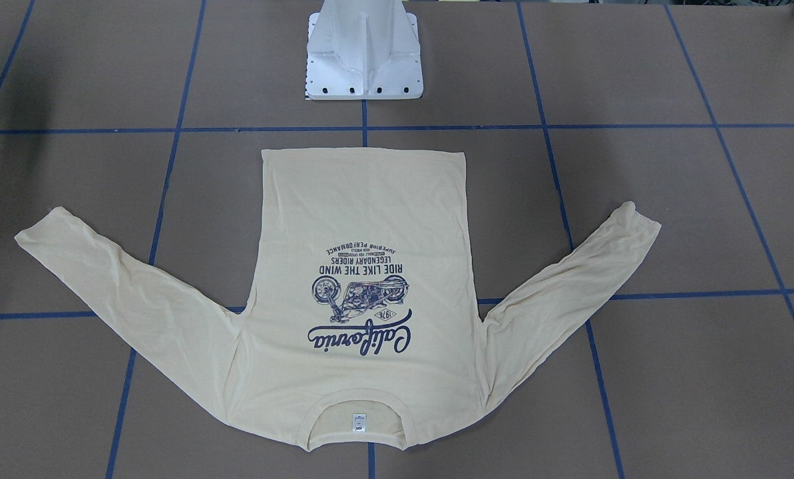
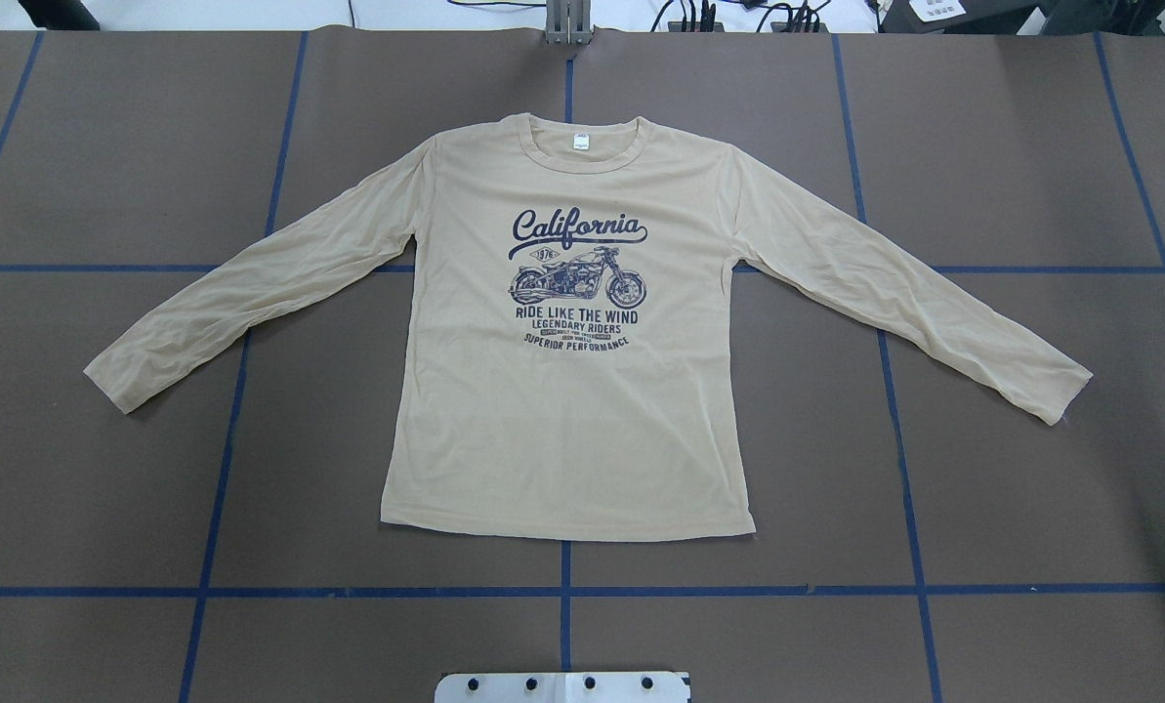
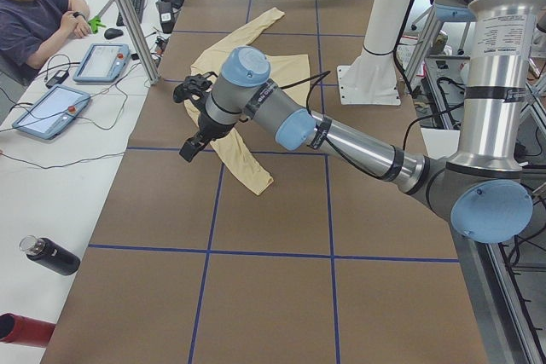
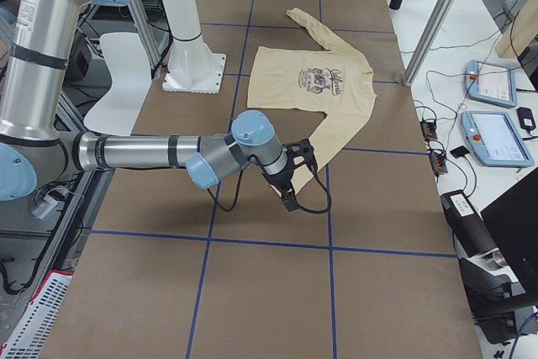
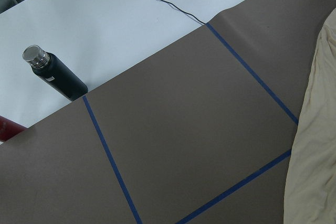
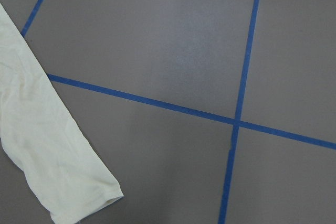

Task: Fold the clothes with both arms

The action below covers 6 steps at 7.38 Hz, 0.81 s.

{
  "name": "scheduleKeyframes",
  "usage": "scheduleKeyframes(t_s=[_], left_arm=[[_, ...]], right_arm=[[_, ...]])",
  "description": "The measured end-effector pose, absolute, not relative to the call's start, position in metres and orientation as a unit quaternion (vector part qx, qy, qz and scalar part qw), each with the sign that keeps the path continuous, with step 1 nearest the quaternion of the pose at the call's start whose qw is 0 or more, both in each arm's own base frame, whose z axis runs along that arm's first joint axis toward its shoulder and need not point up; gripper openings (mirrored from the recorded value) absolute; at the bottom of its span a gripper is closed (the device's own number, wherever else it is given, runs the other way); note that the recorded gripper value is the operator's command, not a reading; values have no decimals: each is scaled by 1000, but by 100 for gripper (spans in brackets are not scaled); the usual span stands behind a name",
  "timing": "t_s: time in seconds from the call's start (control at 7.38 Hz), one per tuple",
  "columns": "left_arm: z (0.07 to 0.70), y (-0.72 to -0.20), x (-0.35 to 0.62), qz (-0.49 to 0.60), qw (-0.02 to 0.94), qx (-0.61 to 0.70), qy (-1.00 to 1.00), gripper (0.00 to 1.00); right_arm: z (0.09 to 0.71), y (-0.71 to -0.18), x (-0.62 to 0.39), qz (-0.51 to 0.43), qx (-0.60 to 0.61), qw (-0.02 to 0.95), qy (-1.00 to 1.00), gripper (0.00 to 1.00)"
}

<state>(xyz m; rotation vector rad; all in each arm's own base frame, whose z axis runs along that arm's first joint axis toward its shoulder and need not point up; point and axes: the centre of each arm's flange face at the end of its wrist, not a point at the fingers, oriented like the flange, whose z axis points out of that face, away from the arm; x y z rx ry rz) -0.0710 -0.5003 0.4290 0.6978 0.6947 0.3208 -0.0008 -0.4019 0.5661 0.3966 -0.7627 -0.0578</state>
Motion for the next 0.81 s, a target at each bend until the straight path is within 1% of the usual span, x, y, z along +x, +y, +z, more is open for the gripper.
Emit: scheduleKeyframes(t_s=[0.27, 0.54, 0.81], left_arm=[[430, -500, -71, 153, 869, 333, 332, 100], [431, -499, -71, 152, 870, 332, 332, 100], [432, -499, -71, 151, 870, 331, 332, 100]], right_arm=[[569, -403, -67, 13, 184, 909, -373, 99], [598, -400, -136, 41, 203, 900, -384, 96], [627, -393, -174, 57, 220, 889, -397, 72]])
